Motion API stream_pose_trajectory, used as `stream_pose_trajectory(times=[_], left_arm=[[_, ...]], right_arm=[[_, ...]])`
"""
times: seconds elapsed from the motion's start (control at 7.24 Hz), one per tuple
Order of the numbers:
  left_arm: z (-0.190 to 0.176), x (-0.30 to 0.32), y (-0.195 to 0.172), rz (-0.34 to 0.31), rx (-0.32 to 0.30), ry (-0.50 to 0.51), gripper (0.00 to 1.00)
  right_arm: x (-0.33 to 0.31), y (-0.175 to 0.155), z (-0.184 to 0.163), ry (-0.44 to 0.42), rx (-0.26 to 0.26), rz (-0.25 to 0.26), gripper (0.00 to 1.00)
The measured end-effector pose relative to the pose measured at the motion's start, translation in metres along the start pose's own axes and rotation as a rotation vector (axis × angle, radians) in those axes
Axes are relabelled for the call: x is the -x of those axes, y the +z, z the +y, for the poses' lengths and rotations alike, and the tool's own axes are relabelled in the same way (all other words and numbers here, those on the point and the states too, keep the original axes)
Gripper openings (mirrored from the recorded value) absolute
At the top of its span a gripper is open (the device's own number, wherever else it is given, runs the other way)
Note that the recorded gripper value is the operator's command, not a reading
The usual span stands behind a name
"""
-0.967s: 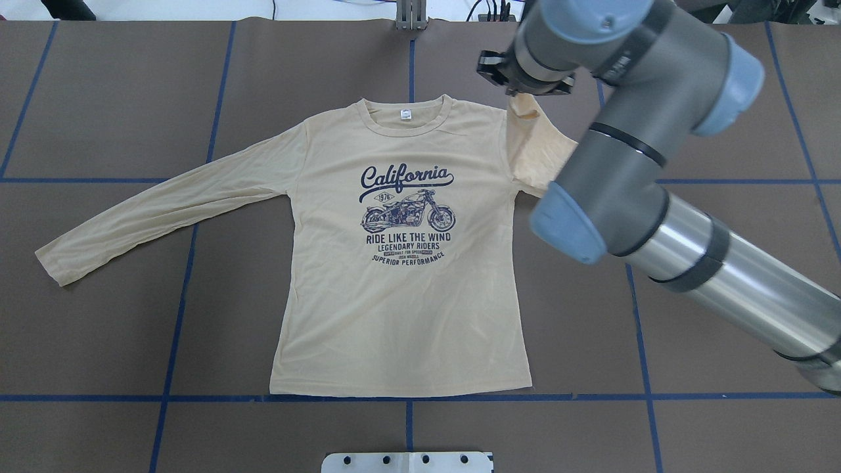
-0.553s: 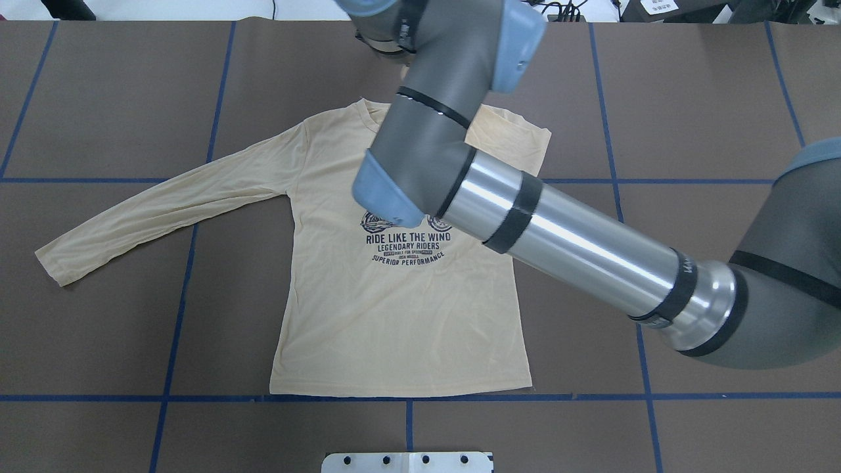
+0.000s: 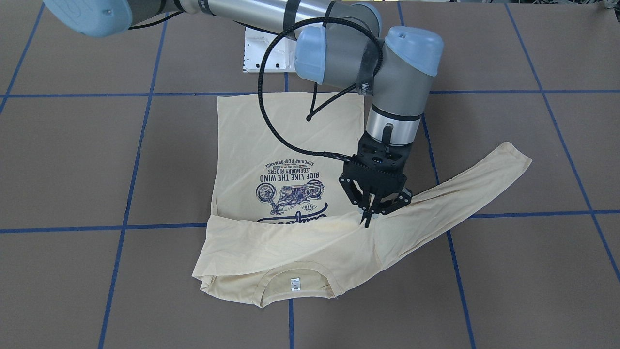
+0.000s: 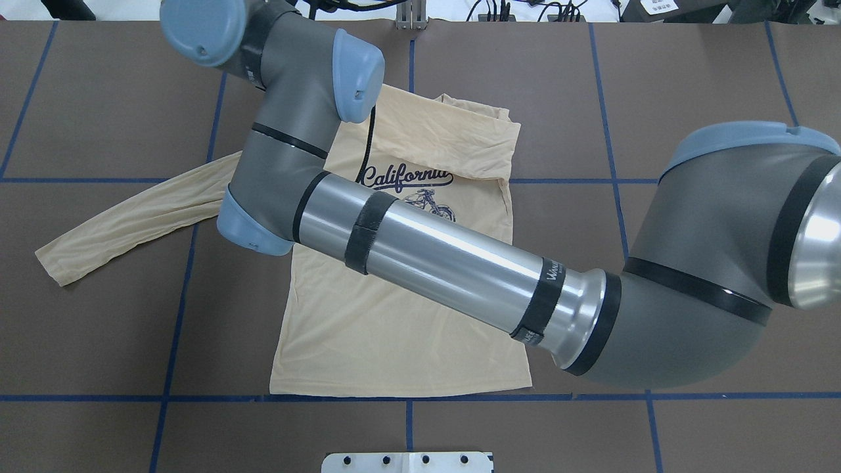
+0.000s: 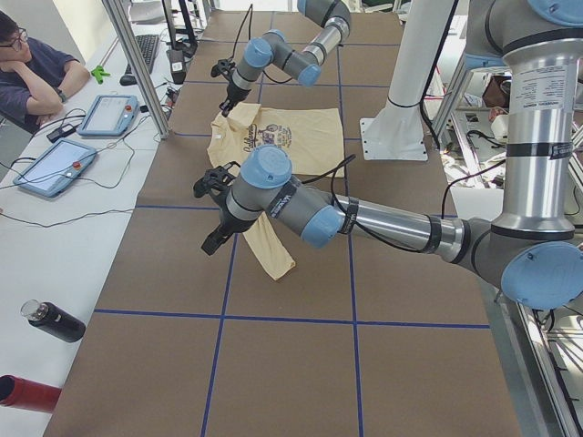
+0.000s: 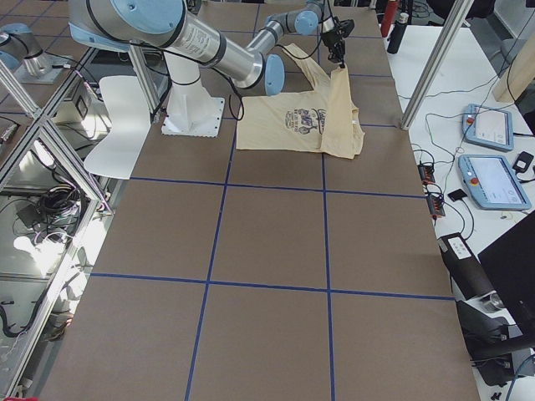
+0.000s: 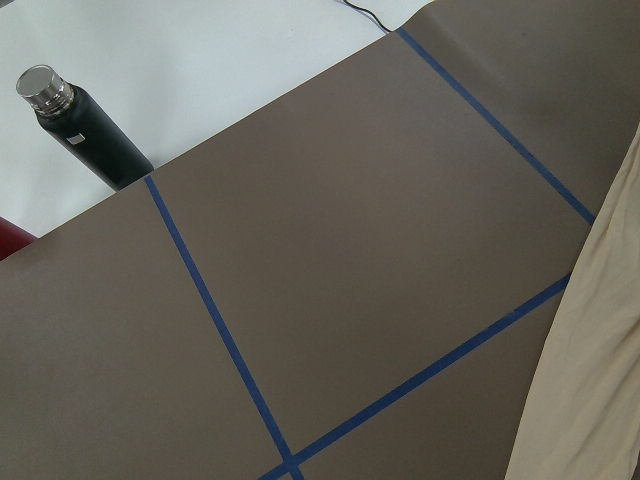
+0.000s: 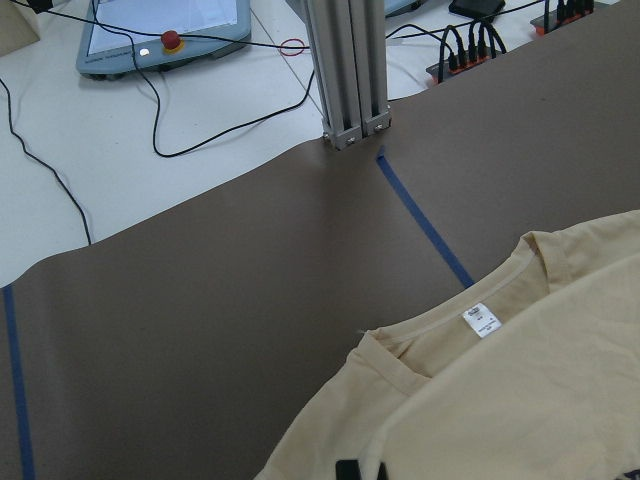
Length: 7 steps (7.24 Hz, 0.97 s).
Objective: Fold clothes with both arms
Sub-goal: 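Lay the sleeve down on the shirt and open the right gripper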
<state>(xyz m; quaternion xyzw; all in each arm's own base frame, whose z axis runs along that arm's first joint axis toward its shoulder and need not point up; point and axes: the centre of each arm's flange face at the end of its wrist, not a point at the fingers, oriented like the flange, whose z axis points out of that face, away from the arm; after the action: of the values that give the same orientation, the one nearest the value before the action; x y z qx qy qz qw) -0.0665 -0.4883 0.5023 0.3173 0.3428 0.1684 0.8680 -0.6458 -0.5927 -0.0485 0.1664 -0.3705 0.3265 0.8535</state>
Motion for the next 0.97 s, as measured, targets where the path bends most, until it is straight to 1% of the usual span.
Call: stream_pose_trajectory(times=[0.28,0.41,0.55,0.69,0.83,0.97], left_arm=[[0.001,0.000,0.000,0.000,0.001,0.002,1.00],[0.002,0.000,0.000,0.000,0.002,0.001,1.00],[0.002,0.000,0.000,0.001,0.002,-0.001,1.00],[0.002,0.000,0.000,0.001,0.002,-0.004,1.00],[-0.002,-0.002,-0.001,0.001,-0.007,0.002,1.00],[-0.005,-0.005,-0.003,0.000,-0.028,0.023,1.00]], right_arm=[[0.031,-0.032,0.003,0.042,0.011,-0.061,0.98],[0.040,-0.046,0.002,0.049,0.016,-0.080,0.99],[0.044,-0.053,0.002,0.036,0.036,-0.084,0.99],[0.040,-0.054,0.002,0.008,0.065,-0.062,0.99],[0.023,-0.051,-0.003,-0.030,0.094,-0.019,0.99],[-0.010,-0.047,-0.013,-0.075,0.126,0.016,0.99]])
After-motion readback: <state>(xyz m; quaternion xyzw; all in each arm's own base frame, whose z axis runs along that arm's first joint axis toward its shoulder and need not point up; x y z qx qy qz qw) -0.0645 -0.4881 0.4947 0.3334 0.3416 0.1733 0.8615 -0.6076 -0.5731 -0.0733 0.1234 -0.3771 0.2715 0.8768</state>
